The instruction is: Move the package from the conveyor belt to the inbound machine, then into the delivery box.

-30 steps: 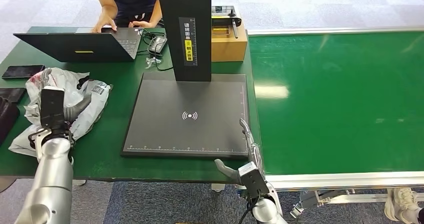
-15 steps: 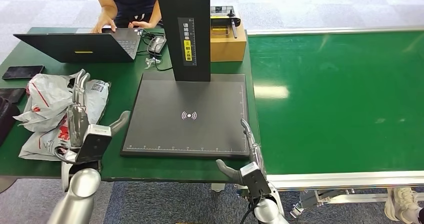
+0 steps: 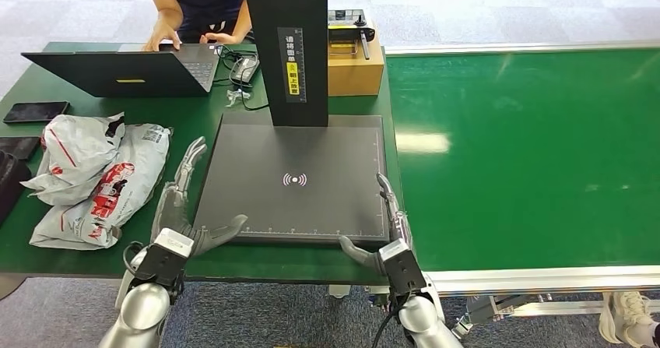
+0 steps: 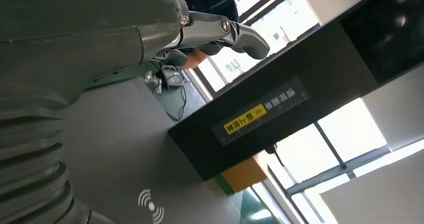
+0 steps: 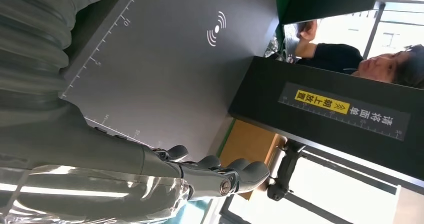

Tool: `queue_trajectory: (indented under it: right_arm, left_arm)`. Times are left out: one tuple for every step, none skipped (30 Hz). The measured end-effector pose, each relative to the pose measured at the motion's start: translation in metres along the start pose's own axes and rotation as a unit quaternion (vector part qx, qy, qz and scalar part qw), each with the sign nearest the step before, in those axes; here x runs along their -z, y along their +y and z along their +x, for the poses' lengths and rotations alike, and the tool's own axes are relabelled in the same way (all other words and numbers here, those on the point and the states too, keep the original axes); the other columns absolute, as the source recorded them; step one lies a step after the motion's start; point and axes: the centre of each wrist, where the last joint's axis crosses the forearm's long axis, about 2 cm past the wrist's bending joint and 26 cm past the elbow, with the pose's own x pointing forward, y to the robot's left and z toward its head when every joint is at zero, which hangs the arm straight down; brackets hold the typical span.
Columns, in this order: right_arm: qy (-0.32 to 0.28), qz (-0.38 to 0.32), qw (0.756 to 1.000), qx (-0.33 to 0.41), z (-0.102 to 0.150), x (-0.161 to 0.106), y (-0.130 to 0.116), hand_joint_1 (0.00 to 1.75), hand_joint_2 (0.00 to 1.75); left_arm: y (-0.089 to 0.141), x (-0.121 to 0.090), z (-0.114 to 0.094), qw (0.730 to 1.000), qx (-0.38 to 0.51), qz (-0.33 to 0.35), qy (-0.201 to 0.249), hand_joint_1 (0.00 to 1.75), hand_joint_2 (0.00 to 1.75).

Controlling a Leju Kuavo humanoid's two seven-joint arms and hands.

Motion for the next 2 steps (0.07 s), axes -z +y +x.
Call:
queue_trajectory:
  right_arm:
    - [-0.001, -0.001, 1.000, 0.000, 0.0001, 0.0009, -0.0008, 0.00, 1.75]
    - [-0.001, -0.001, 1.000, -0.001, 0.0002, 0.0014, -0.0012, 0.00, 1.75]
  left_arm:
    - [-0.0027, -0.0009, -0.0009, 1.000, -0.007, -0.005, 0.002, 0.00, 1.75]
    - [-0.0040, -0.0013, -0.0013, 1.000, -0.011, -0.007, 0.002, 0.00, 1.75]
